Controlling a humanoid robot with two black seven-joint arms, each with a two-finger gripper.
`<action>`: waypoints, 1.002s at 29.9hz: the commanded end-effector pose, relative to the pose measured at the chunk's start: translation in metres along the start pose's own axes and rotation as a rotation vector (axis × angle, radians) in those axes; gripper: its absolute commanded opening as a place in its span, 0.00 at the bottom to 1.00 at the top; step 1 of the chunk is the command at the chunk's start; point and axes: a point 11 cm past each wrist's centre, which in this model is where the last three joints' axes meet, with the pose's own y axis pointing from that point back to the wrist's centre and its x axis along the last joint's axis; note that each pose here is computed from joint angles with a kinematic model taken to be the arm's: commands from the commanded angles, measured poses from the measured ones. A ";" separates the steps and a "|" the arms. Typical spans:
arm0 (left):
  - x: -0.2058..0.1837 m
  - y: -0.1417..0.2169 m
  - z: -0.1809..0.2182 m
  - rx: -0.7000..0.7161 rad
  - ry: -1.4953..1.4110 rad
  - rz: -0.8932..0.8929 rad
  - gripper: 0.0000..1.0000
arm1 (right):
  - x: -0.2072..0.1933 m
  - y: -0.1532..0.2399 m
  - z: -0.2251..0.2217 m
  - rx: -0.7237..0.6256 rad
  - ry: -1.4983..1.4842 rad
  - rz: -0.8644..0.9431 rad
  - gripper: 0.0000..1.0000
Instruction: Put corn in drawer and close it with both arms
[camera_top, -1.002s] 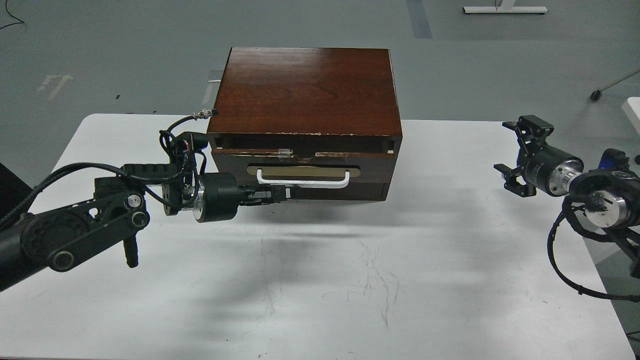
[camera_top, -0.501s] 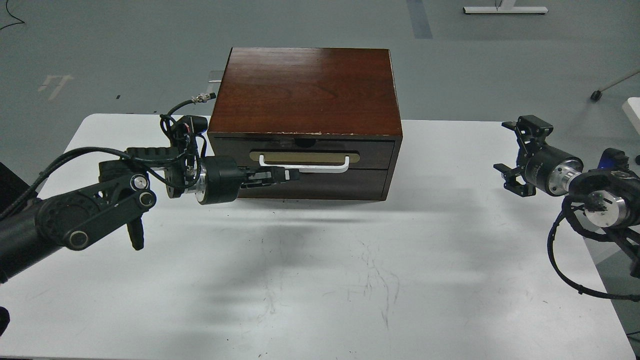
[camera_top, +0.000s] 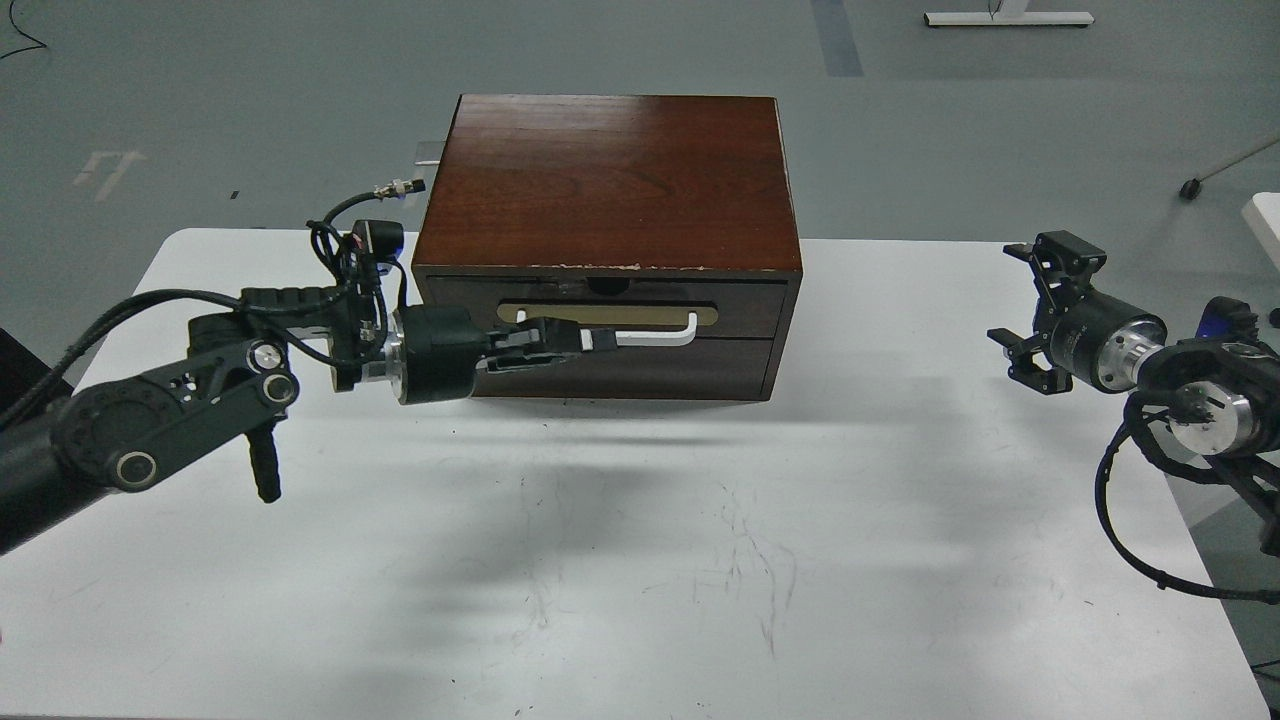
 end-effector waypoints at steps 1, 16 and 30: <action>0.008 0.017 0.017 -0.064 0.076 0.048 0.97 | 0.000 0.000 0.001 -0.003 0.000 -0.001 0.99; 0.142 0.135 -0.042 -0.137 0.499 0.779 0.98 | -0.008 0.000 -0.060 0.314 -0.024 -0.017 0.99; 0.087 0.161 -0.145 0.138 0.780 0.888 0.98 | -0.081 -0.031 -0.073 0.418 -0.213 -0.145 1.00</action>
